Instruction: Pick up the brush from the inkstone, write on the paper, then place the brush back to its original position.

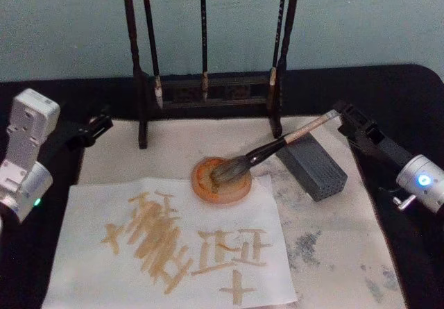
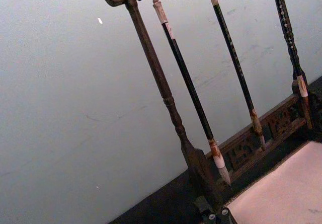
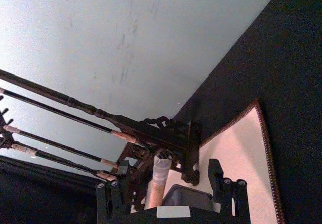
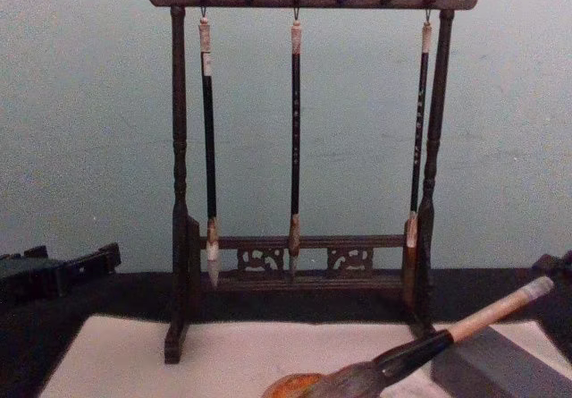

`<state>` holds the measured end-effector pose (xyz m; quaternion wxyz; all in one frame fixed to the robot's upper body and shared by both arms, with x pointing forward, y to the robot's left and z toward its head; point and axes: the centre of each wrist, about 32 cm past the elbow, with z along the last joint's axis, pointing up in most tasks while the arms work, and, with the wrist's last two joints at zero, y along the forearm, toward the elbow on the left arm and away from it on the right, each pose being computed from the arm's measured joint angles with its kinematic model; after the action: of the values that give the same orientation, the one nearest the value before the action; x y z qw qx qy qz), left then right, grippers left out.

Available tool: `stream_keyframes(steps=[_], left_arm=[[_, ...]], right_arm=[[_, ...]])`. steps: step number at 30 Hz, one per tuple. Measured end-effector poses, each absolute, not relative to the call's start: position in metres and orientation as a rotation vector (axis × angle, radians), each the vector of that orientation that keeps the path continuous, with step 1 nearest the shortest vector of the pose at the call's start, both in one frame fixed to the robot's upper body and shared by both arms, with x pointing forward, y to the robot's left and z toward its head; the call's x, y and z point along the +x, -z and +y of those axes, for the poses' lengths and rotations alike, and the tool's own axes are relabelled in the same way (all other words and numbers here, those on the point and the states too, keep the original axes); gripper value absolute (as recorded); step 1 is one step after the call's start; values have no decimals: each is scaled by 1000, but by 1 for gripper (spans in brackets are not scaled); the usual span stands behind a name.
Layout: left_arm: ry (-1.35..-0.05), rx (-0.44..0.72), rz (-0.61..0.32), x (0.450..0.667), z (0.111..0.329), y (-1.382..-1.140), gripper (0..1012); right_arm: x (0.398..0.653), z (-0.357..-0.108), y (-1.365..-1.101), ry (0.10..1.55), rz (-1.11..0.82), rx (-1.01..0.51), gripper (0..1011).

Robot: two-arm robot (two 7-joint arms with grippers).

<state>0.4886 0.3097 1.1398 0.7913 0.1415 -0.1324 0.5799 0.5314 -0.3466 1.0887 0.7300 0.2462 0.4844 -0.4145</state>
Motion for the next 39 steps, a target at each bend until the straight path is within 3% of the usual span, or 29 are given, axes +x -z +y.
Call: stream_keyframes(steps=[30, 39], left_arm=[[-1248, 304, -285, 489, 310, -1140, 1002], [-1248, 304, -285, 489, 310, -1140, 1000]], right_arm=[[546, -336, -1089, 878, 1065, 501, 998], [545, -336, -1089, 879, 1066, 502, 794]])
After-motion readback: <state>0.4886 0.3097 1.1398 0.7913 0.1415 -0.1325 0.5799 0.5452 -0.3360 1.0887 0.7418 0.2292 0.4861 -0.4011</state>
